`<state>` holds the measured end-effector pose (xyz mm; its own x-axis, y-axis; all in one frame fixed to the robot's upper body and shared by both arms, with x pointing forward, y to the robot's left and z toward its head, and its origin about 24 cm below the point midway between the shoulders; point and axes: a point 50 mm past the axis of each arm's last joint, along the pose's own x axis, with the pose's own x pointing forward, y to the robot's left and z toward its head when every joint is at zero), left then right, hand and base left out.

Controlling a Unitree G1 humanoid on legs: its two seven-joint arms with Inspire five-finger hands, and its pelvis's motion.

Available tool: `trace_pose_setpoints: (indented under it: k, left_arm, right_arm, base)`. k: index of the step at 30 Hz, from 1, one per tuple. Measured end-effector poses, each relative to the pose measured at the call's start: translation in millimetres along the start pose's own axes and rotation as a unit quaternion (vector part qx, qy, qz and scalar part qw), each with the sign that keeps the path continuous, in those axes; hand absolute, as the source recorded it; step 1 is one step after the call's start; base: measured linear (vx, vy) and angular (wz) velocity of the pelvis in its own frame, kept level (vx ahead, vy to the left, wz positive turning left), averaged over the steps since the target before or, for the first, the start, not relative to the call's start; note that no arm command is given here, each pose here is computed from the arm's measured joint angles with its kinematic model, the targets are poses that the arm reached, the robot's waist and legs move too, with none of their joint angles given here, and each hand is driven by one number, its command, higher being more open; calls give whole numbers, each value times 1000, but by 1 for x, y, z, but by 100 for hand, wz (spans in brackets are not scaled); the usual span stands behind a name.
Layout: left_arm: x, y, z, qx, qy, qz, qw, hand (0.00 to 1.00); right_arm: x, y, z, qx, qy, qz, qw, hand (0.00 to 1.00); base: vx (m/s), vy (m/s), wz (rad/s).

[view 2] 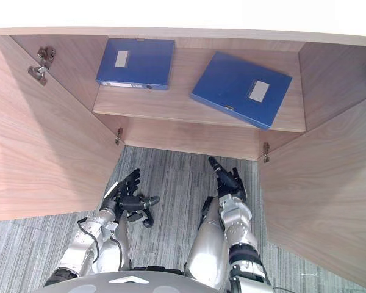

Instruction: Walk over to the cabinet, pick up the folder, carry it to the office cabinet, place the folder inside the office cabinet, then close the office cabinet door

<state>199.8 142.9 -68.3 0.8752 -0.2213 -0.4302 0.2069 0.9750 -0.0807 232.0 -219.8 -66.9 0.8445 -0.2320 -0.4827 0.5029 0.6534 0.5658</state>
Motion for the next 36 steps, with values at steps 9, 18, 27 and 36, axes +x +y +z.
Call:
trace_pose_setpoints:
  k: [9, 18, 27, 36]
  left_arm:
    - [-3, 2, -21, 22, 29, -7, 999, 100]
    - [-9, 5, -49, 85, 84, -4, 993, 100]
    - [-28, 20, -80, 97, 154, 37, 983, 100]
    - [-39, 20, -90, 90, 169, 46, 980, 100]
  right_arm:
    - [-38, -6, -27, -156, 61, 107, 980, 100]
    - [-91, 14, -37, -217, 95, 285, 929, 0]
    - [-116, 2, -33, -258, 84, 282, 920, 0]
    - [-116, 3, -33, -253, 71, 270, 926, 0]
  base:
    - [84, 50, 0]
    - [131, 36, 7]
    - [75, 10, -1]
    - [12, -3, 0]
